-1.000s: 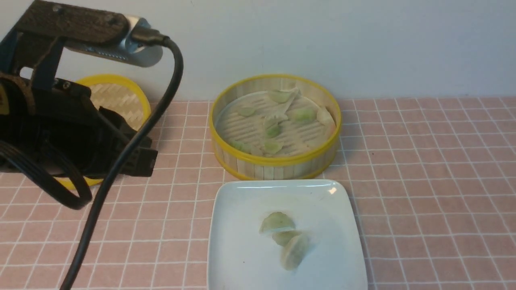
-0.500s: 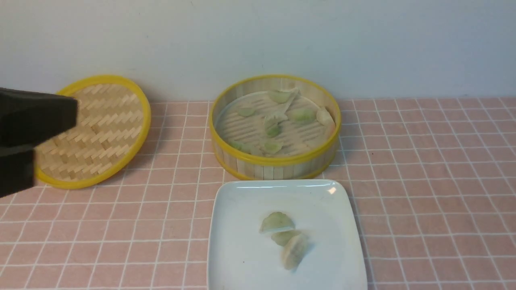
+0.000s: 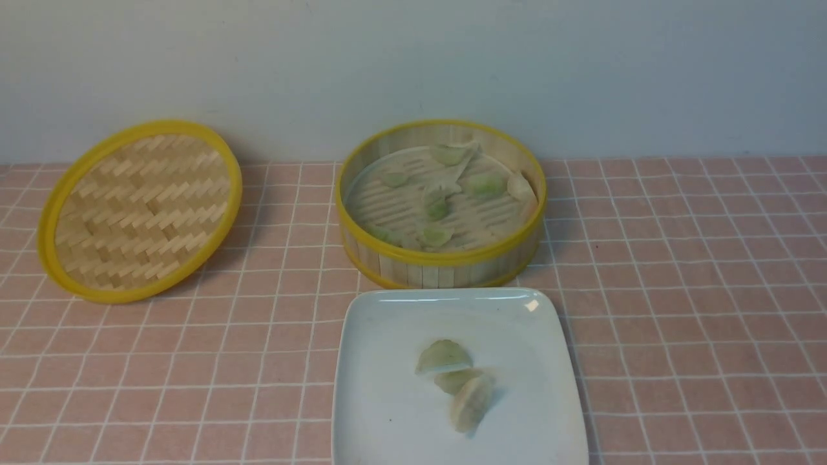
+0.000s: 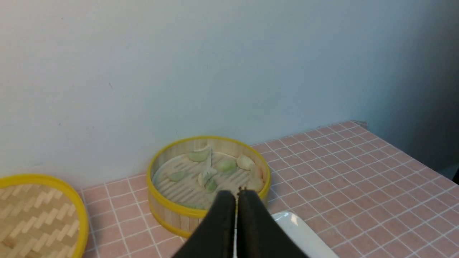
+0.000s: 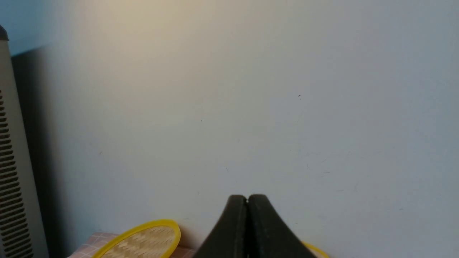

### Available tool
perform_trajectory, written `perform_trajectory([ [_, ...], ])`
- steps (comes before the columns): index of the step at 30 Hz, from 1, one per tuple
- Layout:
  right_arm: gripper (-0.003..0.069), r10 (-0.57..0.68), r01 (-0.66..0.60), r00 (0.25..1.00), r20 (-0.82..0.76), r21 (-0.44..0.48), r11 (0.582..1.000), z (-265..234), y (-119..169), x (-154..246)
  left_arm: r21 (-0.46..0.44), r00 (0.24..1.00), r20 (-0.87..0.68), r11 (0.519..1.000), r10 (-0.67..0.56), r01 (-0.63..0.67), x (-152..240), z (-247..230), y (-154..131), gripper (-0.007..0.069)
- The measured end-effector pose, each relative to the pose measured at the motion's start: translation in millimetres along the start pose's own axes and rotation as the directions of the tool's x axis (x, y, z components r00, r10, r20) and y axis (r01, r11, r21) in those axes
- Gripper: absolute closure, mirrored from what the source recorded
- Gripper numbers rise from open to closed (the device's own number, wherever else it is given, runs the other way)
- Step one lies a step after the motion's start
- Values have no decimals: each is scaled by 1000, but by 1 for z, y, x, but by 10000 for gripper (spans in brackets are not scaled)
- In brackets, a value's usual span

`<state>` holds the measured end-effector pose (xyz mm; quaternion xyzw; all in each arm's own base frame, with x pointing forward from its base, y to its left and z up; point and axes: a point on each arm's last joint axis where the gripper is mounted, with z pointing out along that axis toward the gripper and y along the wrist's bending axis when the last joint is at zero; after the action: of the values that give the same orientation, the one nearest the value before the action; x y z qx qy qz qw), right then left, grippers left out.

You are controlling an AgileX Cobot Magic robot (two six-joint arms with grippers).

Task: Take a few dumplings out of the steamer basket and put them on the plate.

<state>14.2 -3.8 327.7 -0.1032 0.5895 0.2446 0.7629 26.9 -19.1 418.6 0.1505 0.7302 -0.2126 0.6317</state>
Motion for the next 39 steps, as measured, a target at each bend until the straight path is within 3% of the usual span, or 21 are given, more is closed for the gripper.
perform_trajectory([
  [7, 671, 0, 0, 1000, 0, 0, 1000, 0, 0, 0, -23, 999, 5, 999, 32, -32, 2, 2, 3, 631],
  [12, 671, 0, 0, 1000, 0, 0, 1000, 0, 0, 0, -123, 999, 23, 992, 44, -41, 34, 18, 13, 631],
  [17, 671, 0, 0, 1000, 0, 0, 1000, 0, 0, 0, -341, 999, 34, 940, 24, -10, 114, 27, 34, 631],
  [21, 671, 0, 0, 1000, 0, 0, 1000, 0, 0, 0, -437, 1000, -19, 899, -16, 6, 180, 35, 48, 631],
  [27, 671, 0, 0, 1000, 2, -1, 1000, 0, 0, 0, -458, 991, -114, 889, -68, 8, 238, 42, 56, 631],
  [39, 670, 0, 0, 1000, 1, 0, 1000, 0, 0, 0, -459, 988, -133, 888, -79, 10, 240, 42, 56, 631],
])
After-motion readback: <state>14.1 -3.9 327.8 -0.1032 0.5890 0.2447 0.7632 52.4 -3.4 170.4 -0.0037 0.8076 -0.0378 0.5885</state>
